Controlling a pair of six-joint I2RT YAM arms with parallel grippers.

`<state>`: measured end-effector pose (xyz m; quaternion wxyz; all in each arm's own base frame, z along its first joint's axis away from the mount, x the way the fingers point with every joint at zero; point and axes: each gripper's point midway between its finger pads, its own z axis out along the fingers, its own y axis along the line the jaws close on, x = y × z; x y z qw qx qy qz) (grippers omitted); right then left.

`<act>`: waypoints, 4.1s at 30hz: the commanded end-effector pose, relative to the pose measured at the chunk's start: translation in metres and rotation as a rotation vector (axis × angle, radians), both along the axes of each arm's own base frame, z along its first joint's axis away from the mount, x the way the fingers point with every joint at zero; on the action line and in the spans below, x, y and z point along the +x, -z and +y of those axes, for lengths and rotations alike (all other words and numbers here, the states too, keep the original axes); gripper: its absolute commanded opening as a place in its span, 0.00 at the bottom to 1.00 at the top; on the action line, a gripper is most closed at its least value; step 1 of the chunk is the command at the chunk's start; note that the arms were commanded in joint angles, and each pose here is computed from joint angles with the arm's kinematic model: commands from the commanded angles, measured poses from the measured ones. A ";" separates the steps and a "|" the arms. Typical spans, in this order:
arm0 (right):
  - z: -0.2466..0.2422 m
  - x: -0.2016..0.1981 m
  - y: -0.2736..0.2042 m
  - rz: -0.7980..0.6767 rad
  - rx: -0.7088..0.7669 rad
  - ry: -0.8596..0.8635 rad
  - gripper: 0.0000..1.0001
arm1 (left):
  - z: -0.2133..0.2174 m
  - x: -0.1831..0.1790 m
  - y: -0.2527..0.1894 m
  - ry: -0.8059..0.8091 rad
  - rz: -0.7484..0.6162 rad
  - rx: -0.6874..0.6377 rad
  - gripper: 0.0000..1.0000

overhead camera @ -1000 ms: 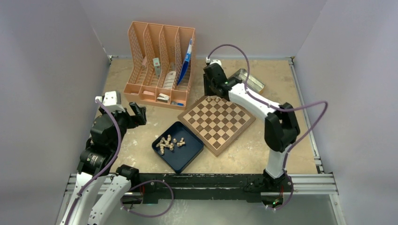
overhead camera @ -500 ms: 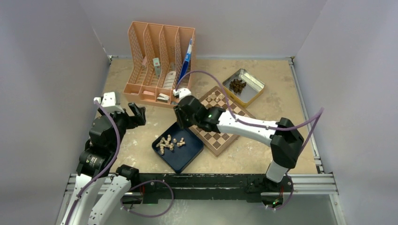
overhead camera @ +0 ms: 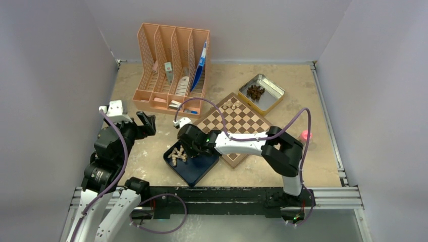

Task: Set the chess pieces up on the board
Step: Pick up the chess piece from the storage box, then place the chess piece on the chessboard.

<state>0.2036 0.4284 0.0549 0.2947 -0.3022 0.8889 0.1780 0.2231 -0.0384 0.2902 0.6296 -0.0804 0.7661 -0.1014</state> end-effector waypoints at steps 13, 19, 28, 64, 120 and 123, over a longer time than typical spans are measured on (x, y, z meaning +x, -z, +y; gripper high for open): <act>0.017 0.014 0.006 -0.050 0.025 0.019 0.28 | 0.000 0.002 -0.006 -0.008 -0.028 -0.011 0.83; 0.018 0.016 0.010 -0.060 0.019 0.027 0.26 | 0.000 0.001 -0.007 -0.006 -0.032 -0.012 0.83; 0.025 0.018 -0.005 -0.076 0.066 0.023 0.28 | 0.000 0.002 -0.007 -0.003 -0.031 -0.011 0.83; 0.026 0.020 -0.026 -0.092 0.089 0.030 0.28 | 0.000 0.001 -0.007 -0.004 -0.029 -0.012 0.83; -0.107 0.151 -0.110 -0.198 0.047 0.380 0.14 | 0.001 0.000 -0.008 -0.005 -0.033 -0.013 0.83; -0.132 0.172 -0.100 -0.192 0.017 0.444 0.14 | 0.001 0.000 -0.008 -0.005 -0.033 -0.013 0.83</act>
